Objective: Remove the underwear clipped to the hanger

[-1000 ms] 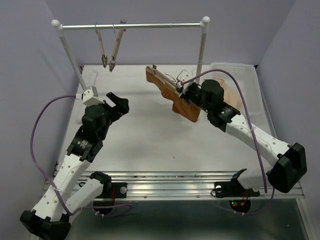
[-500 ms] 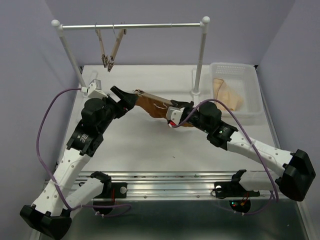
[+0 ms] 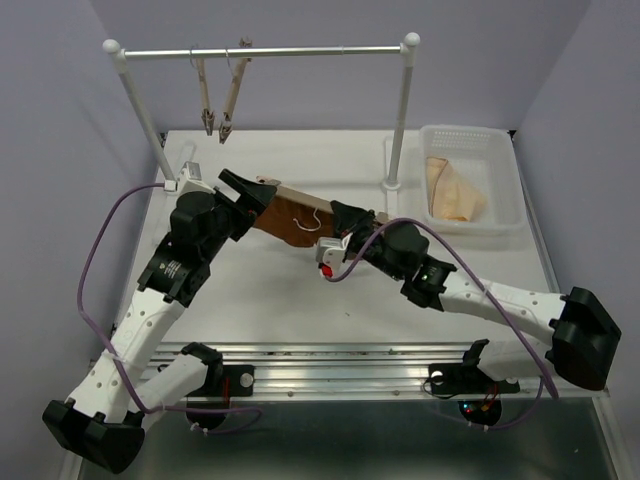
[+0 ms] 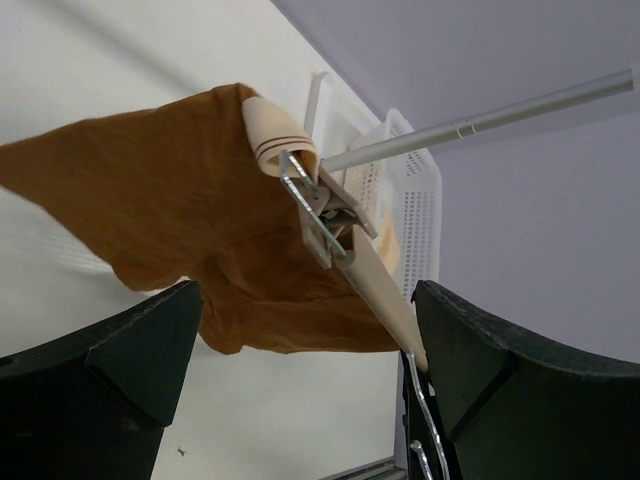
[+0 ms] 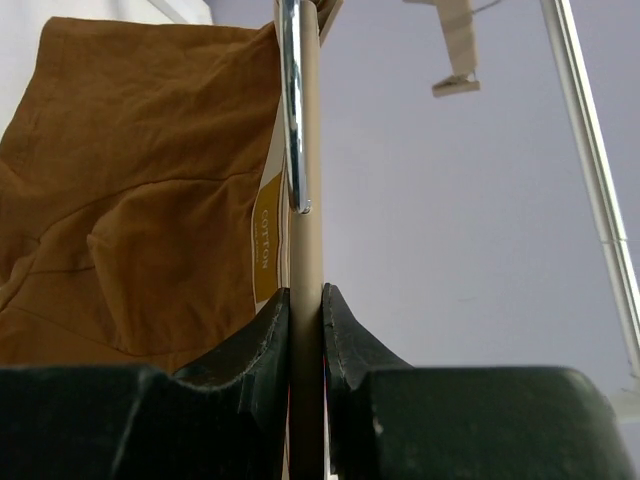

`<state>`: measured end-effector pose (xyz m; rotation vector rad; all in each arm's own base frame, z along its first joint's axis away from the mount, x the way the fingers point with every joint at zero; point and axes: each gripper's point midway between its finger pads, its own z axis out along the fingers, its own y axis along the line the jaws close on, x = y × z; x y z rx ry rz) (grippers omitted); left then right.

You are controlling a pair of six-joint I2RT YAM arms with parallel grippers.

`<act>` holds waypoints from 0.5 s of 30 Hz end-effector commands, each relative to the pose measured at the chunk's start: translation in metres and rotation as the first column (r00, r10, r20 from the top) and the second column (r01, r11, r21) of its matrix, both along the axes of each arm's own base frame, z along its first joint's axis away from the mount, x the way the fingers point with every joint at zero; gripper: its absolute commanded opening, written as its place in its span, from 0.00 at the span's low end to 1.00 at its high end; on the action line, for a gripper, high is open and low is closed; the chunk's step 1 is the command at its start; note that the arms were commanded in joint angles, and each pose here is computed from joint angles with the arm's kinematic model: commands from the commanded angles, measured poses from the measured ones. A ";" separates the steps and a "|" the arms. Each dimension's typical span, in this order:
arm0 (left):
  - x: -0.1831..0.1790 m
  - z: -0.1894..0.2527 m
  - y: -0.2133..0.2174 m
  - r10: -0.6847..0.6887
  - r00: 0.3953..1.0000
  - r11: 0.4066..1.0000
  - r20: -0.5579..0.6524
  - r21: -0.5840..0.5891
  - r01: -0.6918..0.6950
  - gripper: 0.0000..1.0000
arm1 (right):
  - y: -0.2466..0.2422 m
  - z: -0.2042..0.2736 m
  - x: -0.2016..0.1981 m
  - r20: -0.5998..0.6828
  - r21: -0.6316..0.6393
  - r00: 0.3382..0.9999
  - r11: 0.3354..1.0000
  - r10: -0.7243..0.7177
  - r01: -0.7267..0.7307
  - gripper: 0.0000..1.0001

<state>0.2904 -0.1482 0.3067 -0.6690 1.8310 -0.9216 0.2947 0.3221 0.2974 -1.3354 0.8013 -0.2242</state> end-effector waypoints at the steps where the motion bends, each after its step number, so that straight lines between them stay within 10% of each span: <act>1: 0.004 0.010 0.007 0.067 0.998 0.997 -0.004 -0.043 -0.067 0.99 | -0.005 0.035 -0.002 0.144 0.087 0.988 0.995 -0.060 0.047 0.01; 15: 0.021 -0.003 0.004 0.099 0.994 0.994 -0.051 -0.051 -0.101 0.95 | 0.002 0.025 -0.008 0.193 0.026 0.978 0.997 -0.077 0.074 0.01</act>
